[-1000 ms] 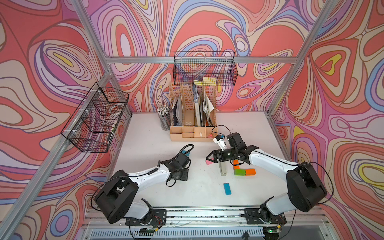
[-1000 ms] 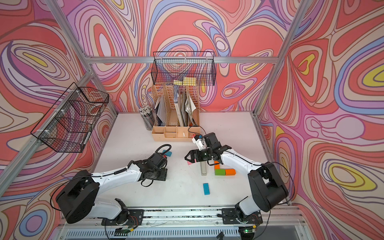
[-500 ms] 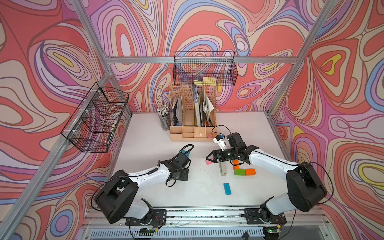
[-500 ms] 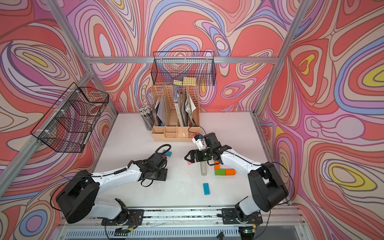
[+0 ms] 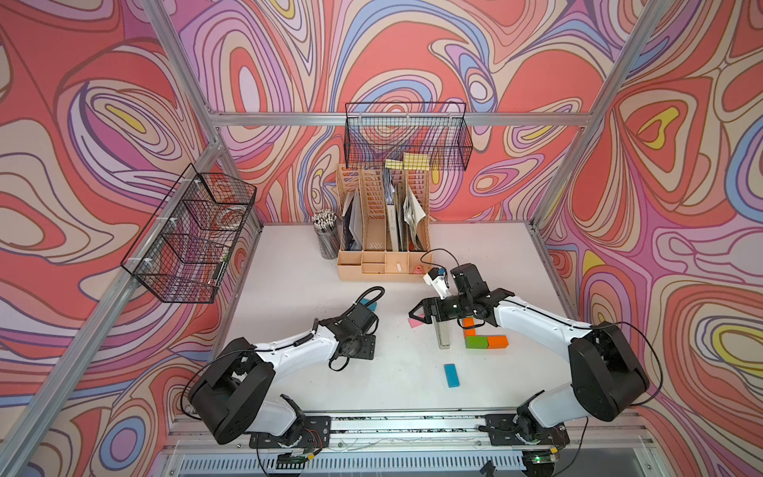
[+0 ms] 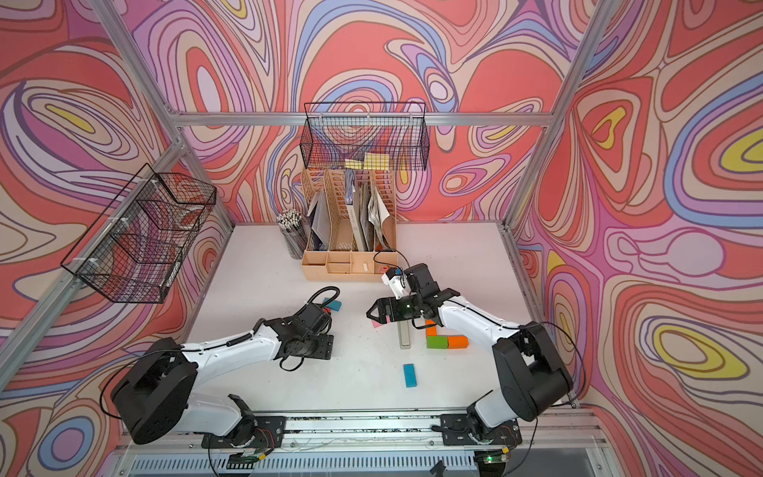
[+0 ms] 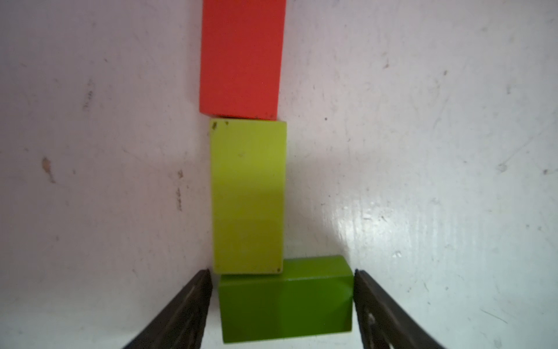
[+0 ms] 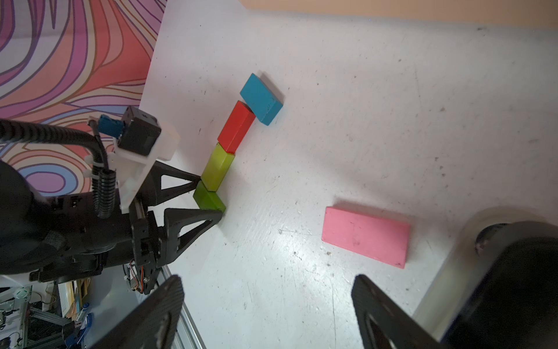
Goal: Assemble the letter c with building blocks
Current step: Assemble the building block at the center of the board.
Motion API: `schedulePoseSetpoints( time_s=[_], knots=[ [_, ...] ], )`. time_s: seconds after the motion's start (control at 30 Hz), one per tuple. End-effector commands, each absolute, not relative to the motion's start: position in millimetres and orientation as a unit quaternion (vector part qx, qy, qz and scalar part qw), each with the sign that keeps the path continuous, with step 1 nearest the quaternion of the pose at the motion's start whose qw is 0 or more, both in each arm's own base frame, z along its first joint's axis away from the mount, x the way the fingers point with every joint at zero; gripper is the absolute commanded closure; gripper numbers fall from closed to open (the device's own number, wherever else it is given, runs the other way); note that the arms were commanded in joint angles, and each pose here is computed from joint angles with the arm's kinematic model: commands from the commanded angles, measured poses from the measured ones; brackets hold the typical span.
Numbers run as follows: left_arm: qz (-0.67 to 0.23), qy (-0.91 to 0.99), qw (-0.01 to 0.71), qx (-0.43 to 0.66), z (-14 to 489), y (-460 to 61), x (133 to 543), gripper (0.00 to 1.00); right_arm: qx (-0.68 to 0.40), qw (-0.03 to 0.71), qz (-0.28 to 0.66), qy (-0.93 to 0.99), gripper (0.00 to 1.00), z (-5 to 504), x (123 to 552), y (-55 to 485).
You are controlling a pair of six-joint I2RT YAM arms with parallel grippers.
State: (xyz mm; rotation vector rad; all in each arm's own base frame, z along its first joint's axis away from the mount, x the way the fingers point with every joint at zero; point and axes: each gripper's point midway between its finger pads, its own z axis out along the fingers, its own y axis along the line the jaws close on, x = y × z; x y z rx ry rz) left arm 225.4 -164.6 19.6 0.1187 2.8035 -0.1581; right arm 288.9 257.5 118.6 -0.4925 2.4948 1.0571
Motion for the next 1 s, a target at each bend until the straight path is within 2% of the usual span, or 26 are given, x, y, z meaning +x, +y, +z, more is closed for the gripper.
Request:
schedulePoseSetpoints(
  time_s=[0.0,0.2,0.97],
  knots=[
    [-0.057,0.984,0.166,0.036,21.8,-162.2,224.2,0.25,-0.181,0.191,0.377,0.888,0.09,116.6,287.1,258.8],
    [-0.059,0.985,0.157,0.043,18.1,-167.1,226.0,0.30,-0.181,0.191,0.376,0.889,0.09,116.0,287.0,258.7],
    [-0.043,0.985,0.164,0.043,20.3,-164.5,232.1,0.30,-0.179,0.188,0.376,0.890,0.09,114.0,287.3,258.7]
  ],
)
